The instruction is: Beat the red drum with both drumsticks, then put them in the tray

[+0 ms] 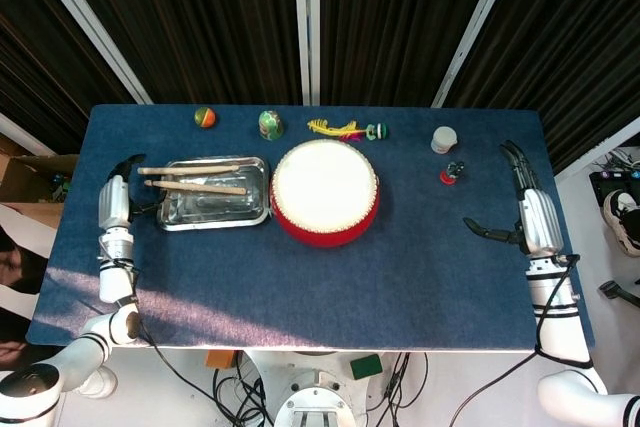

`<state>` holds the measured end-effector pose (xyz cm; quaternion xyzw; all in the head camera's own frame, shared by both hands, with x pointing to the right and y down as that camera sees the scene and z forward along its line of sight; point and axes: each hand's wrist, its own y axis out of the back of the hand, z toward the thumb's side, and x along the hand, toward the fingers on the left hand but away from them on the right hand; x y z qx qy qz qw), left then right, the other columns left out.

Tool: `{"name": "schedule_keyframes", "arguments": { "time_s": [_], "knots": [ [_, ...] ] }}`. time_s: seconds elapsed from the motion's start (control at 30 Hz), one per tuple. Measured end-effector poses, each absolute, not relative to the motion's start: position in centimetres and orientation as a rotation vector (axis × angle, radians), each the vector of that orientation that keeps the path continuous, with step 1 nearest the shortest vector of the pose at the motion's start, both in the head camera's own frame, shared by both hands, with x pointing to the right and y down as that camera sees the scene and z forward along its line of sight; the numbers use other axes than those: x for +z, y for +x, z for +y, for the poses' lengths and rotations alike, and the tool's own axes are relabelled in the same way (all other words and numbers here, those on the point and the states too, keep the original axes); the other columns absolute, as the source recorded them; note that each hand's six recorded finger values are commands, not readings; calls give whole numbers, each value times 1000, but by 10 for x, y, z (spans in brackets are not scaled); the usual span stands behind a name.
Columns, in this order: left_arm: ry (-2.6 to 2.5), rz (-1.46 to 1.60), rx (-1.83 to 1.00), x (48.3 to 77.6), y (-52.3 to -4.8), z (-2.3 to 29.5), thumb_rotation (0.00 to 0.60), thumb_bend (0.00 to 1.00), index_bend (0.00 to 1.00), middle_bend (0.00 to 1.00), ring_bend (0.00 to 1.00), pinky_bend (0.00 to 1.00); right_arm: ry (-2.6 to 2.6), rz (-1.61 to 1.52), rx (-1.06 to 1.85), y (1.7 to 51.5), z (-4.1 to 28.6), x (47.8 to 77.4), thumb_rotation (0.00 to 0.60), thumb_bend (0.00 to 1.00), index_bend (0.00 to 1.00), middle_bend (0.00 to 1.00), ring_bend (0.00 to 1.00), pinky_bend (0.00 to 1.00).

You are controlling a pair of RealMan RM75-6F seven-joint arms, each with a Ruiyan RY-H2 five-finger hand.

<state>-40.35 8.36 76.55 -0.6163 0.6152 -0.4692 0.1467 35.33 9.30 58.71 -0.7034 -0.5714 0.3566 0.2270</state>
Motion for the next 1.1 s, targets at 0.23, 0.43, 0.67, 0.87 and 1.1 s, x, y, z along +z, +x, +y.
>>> {"name": "schedule_keyframes", "arguments": {
  "time_s": [0.23,0.43,0.67,0.87,1.1],
  "knots": [
    [-1791,1701,-1356,764,-399,83,594,175,189,172,119,120,-1921,-1578,1016,362,97,587,600,39,0,0,0,112],
    [-1685,1554,-1334,733,-415,76,600,175,242,203,167,131,-1873,-1437,1159,374,105,592,600,156,0,90,0,117],
    [-1531,1306,-1386,676,-449,87,600,176,254,208,168,131,-1686,-1086,1432,411,130,592,600,176,0,60,0,110],
    [-1518,1244,-1438,624,-474,135,600,175,254,208,168,132,-1568,-1020,1513,437,163,580,600,176,0,29,0,99],
    [-1549,1226,-1518,582,-483,217,600,176,255,209,168,133,-1516,-1057,1513,448,205,572,600,176,0,29,0,88]
  ]
}}
